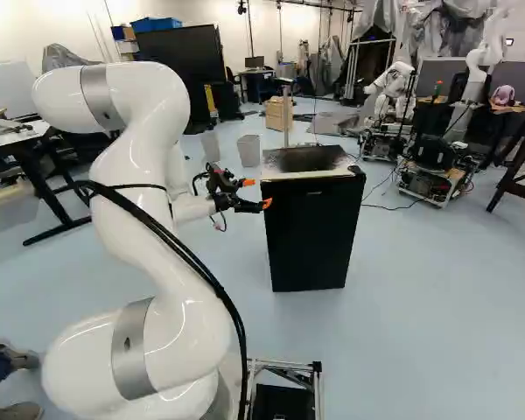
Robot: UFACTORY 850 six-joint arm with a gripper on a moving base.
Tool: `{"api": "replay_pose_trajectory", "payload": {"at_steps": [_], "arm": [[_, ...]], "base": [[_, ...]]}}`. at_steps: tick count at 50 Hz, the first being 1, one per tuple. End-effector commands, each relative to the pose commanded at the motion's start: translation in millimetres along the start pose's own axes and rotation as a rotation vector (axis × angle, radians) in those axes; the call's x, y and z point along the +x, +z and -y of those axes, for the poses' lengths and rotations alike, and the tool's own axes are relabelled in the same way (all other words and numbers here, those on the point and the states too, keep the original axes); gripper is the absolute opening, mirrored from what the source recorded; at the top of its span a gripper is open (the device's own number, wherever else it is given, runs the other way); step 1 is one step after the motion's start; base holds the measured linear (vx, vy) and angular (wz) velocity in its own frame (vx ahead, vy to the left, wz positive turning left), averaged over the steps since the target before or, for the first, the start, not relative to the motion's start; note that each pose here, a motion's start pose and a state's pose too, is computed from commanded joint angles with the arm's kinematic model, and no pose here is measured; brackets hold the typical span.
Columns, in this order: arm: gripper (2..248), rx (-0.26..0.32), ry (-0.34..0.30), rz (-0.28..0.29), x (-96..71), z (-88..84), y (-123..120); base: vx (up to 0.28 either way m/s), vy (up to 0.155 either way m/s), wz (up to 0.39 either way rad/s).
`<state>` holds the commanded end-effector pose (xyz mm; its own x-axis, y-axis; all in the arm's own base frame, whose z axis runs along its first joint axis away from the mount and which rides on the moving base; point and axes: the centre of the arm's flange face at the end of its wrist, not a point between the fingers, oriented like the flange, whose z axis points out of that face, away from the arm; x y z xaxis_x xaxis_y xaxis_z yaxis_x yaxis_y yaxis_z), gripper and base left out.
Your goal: Grab a drink from the fridge
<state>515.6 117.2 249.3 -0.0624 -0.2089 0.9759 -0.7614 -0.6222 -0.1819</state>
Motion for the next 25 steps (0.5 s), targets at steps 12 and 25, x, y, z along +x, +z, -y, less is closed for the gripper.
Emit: {"api": "replay_pose_trajectory", "payload": {"at_steps": [12,25], "arm": [[247,-0.012,0.004,-0.002,0.7,-1.2,5.2],[247,-0.023,0.006,-0.005,1.6,-3.0,10.4]], "base": [[0.0,0.0,0.0],[0.0,0.0,0.0]]}}
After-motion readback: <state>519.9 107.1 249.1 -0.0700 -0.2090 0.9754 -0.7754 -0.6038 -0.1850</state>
